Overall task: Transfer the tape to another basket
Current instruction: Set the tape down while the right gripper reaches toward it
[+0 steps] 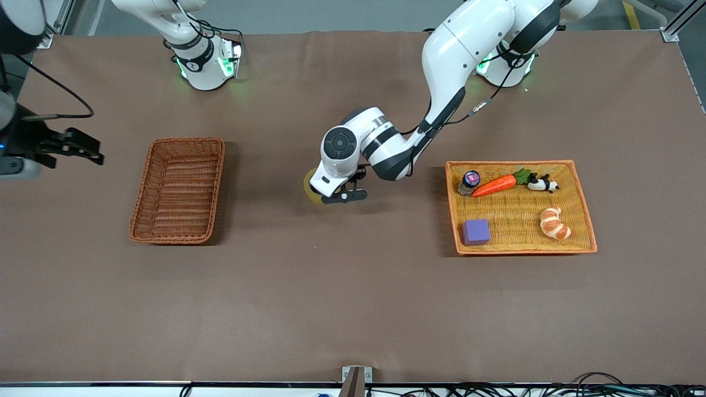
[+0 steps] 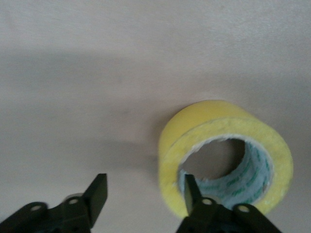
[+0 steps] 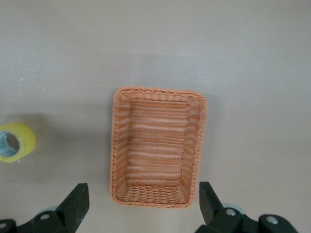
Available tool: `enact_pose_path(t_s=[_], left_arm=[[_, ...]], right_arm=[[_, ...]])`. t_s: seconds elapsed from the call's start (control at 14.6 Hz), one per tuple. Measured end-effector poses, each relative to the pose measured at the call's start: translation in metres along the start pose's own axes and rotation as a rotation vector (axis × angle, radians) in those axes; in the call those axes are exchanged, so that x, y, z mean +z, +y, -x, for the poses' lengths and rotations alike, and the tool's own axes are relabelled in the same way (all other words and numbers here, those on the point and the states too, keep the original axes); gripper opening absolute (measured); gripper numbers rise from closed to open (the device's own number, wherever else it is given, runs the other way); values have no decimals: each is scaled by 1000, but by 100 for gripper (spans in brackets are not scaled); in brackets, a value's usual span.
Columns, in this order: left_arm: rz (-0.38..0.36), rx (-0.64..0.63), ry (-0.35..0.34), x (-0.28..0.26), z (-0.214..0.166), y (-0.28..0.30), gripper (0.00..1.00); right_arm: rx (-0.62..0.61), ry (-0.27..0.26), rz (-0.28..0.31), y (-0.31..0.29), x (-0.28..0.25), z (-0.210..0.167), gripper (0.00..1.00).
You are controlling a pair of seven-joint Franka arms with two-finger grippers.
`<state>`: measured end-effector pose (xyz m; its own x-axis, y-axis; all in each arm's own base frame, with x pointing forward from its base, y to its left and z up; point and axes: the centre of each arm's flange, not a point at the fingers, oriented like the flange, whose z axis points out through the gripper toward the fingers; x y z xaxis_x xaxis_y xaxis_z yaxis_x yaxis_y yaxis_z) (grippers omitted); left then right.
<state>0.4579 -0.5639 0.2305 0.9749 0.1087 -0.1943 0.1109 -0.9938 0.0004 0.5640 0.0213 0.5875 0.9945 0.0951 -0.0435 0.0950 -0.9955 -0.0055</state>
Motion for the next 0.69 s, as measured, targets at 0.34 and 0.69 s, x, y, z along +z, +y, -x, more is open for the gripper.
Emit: enact_pose_path(t_s=[0.34, 0.69], left_arm=[[-56, -58, 75, -127, -26, -60, 100], [-66, -62, 124, -221, -68, -185, 100]], right_arm=[[-13, 7, -8, -140, 77, -9, 100], [57, 37, -56, -264, 197, 13, 100]])
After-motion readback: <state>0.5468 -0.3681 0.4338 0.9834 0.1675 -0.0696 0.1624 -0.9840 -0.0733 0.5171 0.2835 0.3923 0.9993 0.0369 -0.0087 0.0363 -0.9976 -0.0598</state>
